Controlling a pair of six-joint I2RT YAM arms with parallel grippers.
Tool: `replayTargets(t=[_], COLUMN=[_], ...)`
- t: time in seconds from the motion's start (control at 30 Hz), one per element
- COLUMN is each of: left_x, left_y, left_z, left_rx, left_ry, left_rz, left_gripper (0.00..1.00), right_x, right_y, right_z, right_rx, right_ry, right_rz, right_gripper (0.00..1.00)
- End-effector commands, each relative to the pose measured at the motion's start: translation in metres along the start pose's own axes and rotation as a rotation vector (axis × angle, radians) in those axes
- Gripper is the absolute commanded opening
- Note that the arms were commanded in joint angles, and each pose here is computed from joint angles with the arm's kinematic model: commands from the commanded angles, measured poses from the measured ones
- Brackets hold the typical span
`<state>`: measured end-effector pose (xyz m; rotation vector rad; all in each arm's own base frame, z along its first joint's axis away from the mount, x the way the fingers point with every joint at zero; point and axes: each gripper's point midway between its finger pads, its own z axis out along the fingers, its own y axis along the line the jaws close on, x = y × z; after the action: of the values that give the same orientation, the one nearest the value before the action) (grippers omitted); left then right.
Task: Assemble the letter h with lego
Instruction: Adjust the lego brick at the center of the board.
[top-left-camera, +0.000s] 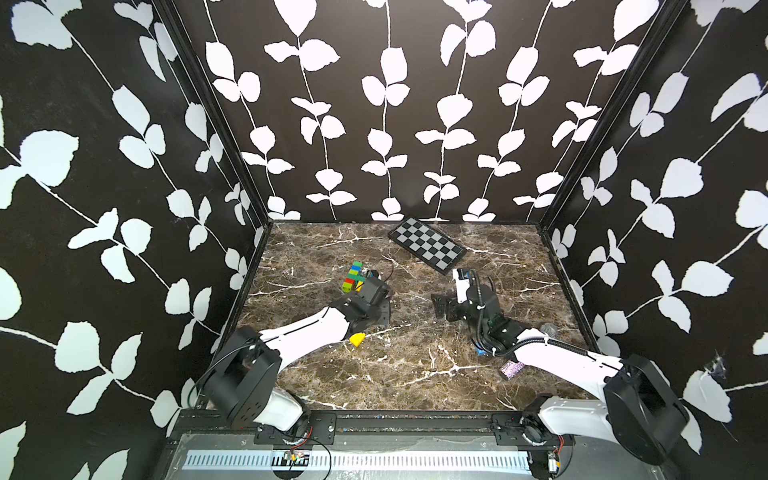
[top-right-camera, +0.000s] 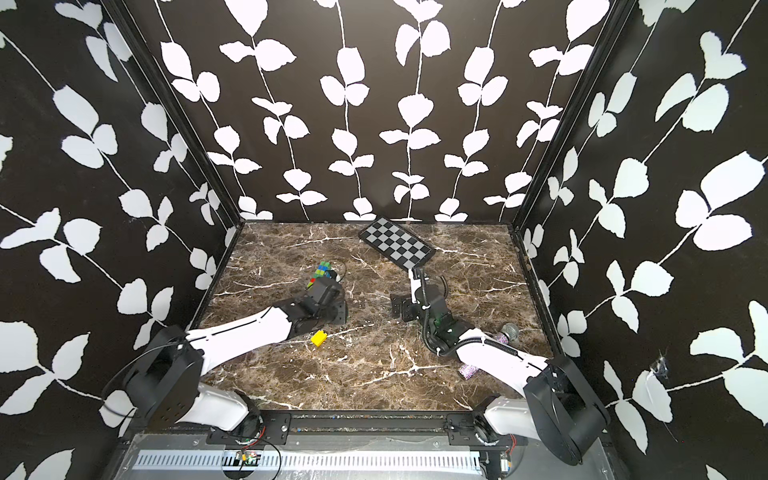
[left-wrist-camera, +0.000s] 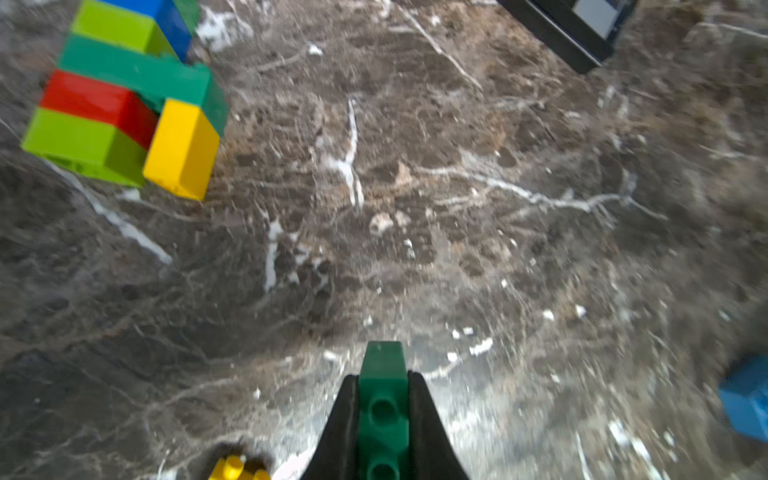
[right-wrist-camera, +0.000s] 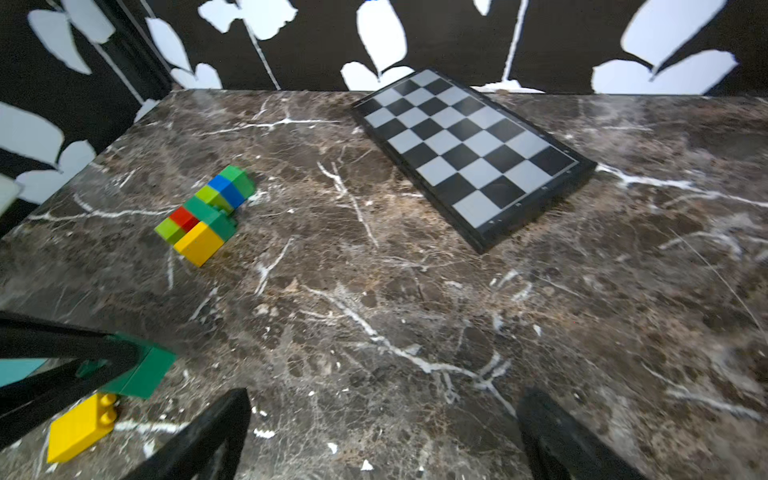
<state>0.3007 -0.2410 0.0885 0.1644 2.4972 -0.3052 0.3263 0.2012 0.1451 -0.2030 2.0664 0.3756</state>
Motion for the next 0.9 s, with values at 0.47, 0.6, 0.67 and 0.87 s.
replayTargets(t=[0.47, 0.6, 0.67, 0.87], left_x=[0.008, 0.009, 0.01, 0.012], left_y=[-0.01, -0.011, -0.01, -0.011], left_z=[0.031, 0.032, 0.031, 0.031], left_rx=[-0.286, -0.283, -0.284, -0.267], left_ry=[0.013, 0.013, 0.012, 0.01], left_rz=[0.027, 0.025, 0.019, 0.008], left_gripper=[0.11, 0.16, 0.2, 0.26], right_x=[0.004, 0.005, 0.005, 0.006], right_y=[-0.023, -0.02, -0.02, -0.018], right_z=[0.002, 0.004, 0.004, 0.006], right_rx=[0.135, 0.125, 0.124, 0.115], right_ry=[0.021, 0.029, 0.033, 0.04], right_rz=[0.087, 0.084, 0.082, 0.078], right_gripper=[1.0, 0.99, 1.0, 0.99])
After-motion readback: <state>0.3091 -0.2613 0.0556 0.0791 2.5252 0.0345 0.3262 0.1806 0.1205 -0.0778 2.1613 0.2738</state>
